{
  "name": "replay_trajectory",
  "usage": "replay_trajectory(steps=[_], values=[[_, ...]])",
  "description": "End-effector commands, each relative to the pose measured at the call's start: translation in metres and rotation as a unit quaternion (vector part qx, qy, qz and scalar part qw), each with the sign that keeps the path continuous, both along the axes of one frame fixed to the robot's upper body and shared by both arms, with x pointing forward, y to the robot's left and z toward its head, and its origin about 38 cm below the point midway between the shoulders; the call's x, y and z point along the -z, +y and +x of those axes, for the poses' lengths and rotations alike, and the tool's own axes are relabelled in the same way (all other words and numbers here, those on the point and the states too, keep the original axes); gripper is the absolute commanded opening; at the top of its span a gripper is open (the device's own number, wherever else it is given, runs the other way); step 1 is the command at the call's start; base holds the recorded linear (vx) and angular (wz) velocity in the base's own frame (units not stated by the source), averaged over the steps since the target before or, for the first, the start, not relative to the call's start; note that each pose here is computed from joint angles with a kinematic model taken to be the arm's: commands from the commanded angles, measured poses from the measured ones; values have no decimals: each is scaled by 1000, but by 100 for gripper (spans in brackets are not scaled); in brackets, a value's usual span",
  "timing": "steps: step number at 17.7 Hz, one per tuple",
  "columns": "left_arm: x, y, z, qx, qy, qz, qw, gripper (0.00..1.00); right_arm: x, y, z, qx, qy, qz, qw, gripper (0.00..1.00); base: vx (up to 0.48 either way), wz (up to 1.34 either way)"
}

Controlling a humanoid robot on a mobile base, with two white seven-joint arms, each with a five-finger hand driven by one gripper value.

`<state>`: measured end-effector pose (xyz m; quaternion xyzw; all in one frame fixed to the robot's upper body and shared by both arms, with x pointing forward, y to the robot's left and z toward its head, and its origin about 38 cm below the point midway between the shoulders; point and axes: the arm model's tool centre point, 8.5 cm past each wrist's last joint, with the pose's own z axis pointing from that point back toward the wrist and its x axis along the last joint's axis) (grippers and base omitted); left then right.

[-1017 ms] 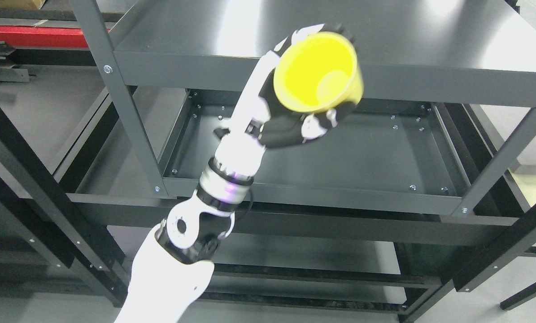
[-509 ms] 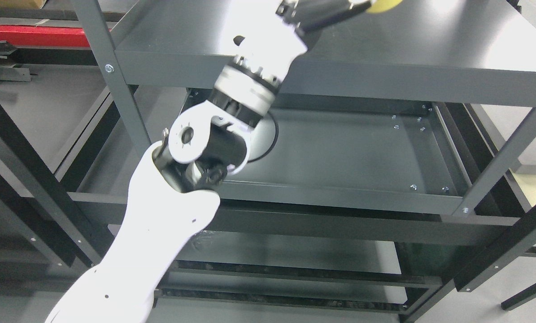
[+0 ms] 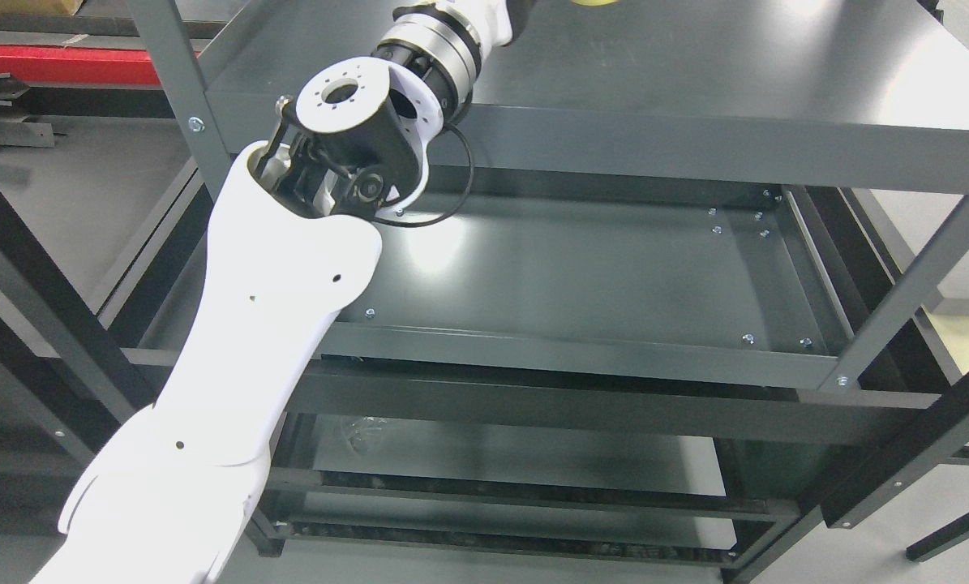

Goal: Place yellow IKEA cup on middle right shelf
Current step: 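Raise the cup with the left hand onto the upper shelf, then release the cup on the shelf and pull the left hand back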

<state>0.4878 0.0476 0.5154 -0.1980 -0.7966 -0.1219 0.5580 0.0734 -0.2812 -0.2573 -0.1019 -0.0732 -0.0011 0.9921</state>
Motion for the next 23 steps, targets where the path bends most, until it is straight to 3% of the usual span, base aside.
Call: replay_trajectory(steps=[1,3,10,18,23], values=[[23,35,49,-74,82,25,994,42,0,-10,-9,4,7,-5,1000,99,0,0],[29,28,47,-66,97,48,992,63,0,-10,-9,4,7,-5,1000,99,0,0],[26,17,39,-29,82,64,994,96,0,-10,-9,4,7,-5,1000,99,0,0],[-9,8,-7,10,1,46,999,99,0,-10,-9,4,7,-5,1000,99,0,0],[-35,35,-19,-13,-40,8,999,99,0,-10,-9,4,7,-5,1000,99,0,0]])
